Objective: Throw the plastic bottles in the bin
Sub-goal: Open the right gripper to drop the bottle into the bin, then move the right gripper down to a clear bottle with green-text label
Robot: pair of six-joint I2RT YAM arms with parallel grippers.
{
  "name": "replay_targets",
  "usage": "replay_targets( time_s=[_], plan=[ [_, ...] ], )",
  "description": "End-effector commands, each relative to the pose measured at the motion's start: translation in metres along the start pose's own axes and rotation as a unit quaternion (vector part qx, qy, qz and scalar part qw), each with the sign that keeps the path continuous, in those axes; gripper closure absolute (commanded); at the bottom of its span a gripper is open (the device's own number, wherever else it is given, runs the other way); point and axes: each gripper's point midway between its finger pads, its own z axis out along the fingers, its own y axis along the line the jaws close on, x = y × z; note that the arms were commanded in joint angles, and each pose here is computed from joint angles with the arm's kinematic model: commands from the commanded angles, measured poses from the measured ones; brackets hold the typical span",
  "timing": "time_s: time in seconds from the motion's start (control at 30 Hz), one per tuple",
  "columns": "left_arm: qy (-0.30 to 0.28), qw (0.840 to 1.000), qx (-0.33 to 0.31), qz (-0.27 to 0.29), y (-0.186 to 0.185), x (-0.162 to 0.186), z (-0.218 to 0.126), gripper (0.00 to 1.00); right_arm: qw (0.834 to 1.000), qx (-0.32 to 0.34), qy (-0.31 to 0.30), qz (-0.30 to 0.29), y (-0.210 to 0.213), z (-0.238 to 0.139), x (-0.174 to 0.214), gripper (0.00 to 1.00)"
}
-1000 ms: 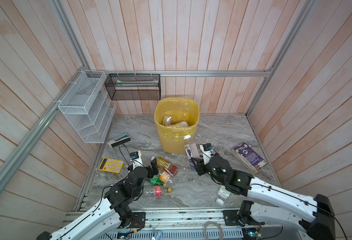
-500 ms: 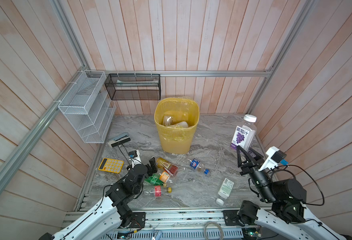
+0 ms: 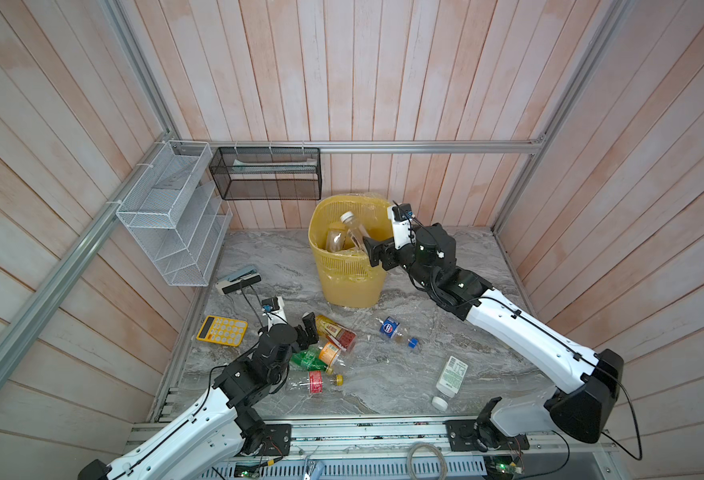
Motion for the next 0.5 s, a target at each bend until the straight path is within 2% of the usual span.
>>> replay_targets(
  time_s=[0.0, 0.13, 0.23, 0.4, 0.47],
  plan=[
    [0.002, 1.000, 0.005, 0.000, -0.001, -0.002, -0.004, 0.00, 0.999, 0.021, -0.048, -0.001, -0.018, -0.046, -0.041, 0.00],
    [0.000, 1.000, 0.013, -0.003, -0.001, -0.001, -0.005, 0.00, 0.997, 0.055, -0.050, 0.022, -0.042, -0.072, -0.028, 0.00],
    [0.003, 1.000, 0.022, 0.000, -0.004, 0.000, -0.006, 0.00, 0.993, 0.099, -0.014, 0.064, -0.067, -0.084, 0.009, 0.01],
    [0.009, 1.000, 0.029, 0.004, -0.007, 0.003, -0.005, 0.00, 0.972, 0.167, 0.083, 0.141, -0.096, -0.107, 0.102, 0.01],
    [0.008, 1.000, 0.027, 0.004, -0.006, 0.003, -0.006, 0.00, 0.955, 0.204, 0.118, 0.180, -0.106, -0.123, 0.144, 0.01]
  ],
)
